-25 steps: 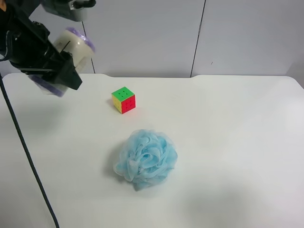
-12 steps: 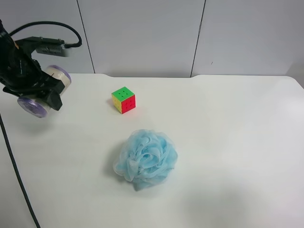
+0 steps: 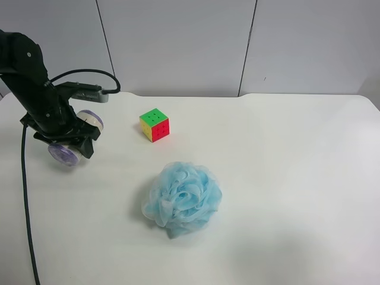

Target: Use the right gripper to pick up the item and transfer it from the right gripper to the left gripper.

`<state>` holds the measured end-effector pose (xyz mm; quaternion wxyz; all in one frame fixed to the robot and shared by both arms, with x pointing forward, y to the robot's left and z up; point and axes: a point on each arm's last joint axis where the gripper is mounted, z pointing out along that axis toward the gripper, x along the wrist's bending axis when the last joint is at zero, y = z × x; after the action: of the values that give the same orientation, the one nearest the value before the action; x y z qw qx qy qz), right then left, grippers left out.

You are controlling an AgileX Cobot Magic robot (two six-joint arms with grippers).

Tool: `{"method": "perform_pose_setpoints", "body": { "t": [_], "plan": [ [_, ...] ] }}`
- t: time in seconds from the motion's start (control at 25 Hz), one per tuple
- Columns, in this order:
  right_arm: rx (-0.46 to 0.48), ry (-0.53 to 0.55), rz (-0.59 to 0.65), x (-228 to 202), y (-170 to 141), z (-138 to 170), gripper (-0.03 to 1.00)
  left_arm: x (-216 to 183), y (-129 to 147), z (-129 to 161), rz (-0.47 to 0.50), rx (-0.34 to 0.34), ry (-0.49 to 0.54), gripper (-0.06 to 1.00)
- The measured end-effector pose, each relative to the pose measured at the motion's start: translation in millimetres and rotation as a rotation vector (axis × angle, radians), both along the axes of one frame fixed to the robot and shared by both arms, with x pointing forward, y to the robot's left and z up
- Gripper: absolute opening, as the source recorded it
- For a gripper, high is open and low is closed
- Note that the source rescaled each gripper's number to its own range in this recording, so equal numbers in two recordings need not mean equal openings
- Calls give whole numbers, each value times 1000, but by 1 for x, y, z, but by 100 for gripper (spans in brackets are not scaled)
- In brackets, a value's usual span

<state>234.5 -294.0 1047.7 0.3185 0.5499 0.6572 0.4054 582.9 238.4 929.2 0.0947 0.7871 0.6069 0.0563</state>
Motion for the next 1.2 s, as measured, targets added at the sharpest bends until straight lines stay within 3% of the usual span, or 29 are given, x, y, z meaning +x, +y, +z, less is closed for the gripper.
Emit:
{"method": "perform_pose_setpoints", "body": {
  "t": [0.28, 0.64, 0.68, 0.76, 0.8, 0.84, 0.96, 1.2],
  "plan": [
    [0, 0, 0, 0, 0, 0, 100, 4, -1, -23, 2, 7, 32, 0],
    [0, 0, 0, 0, 0, 0, 100, 6, -1, -32, 3, 9, 43, 1],
    [0, 0, 0, 0, 0, 0, 100, 6, -1, -32, 4, 8, 37, 7],
    [0, 0, 0, 0, 0, 0, 100, 9, -1, -31, 9, 4, 11, 58],
    [0, 0, 0, 0, 0, 0, 100, 10, -1, -31, 9, 3, -1, 77],
    [0, 0, 0, 0, 0, 0, 100, 10, -1, -31, 10, 3, -2, 86],
    [0, 0, 0, 0, 0, 0, 100, 10, -1, -31, 10, 3, -2, 97],
    [0, 0, 0, 0, 0, 0, 100, 7, -1, -30, 9, 5, 24, 98]
  ]
}}
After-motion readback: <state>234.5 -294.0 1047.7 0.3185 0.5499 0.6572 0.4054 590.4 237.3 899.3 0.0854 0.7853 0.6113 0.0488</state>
